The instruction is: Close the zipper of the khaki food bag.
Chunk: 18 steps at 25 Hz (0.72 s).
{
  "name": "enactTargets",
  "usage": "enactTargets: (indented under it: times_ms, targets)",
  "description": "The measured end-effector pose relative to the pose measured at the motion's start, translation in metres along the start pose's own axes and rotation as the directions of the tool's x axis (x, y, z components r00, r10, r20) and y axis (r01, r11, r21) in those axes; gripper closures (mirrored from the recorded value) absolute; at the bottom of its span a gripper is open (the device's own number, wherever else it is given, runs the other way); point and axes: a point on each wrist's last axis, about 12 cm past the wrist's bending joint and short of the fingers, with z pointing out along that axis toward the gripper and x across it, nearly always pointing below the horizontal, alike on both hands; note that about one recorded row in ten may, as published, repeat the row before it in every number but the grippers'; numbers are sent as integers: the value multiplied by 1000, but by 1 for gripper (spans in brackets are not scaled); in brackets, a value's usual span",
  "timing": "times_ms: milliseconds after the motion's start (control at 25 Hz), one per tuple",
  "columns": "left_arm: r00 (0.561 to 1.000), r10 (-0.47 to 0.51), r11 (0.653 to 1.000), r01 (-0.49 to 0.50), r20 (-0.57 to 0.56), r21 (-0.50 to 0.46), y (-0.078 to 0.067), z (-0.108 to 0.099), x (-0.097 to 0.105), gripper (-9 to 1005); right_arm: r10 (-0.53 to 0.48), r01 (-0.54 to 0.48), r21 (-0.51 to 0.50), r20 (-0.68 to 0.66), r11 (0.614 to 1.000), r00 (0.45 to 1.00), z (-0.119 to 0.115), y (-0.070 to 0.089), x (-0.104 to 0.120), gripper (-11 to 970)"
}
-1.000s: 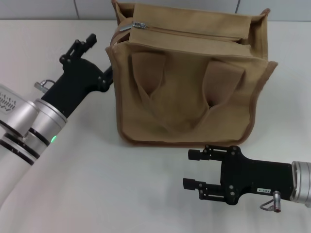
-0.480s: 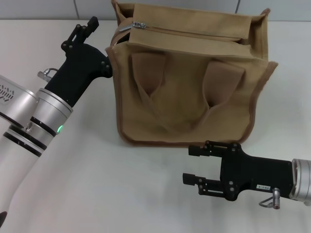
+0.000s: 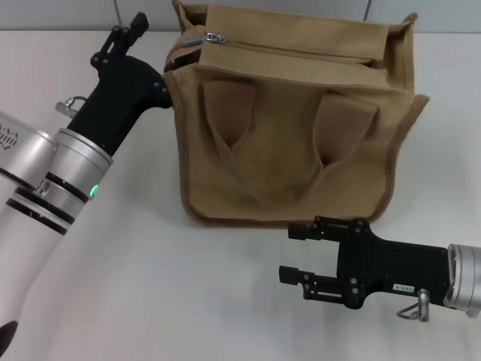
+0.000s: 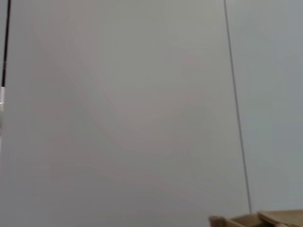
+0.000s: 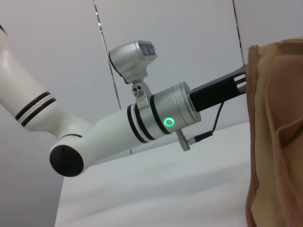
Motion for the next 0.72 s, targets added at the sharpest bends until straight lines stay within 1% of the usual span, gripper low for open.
enactTargets:
  times_ms: [160, 320, 520, 720]
  targets:
    - [1000, -6, 999, 7, 10, -32, 4, 4, -2, 384, 2, -2, 6, 6, 1000, 1000, 0, 0, 0, 295]
    - [1000, -8, 999, 9, 13, -37, 4, 4, -2, 391, 3, -3, 7, 7, 1000, 1000, 0, 0, 0, 295]
    - [1000, -19, 999, 19, 21, -32, 1, 4, -3, 400, 15, -16, 7, 20, 1000, 1000, 1, 1, 0, 295]
    - [998, -40, 999, 41, 39, -25, -5, 2, -5, 408, 67, -69, 11, 107, 998, 992, -2, 3, -8, 294]
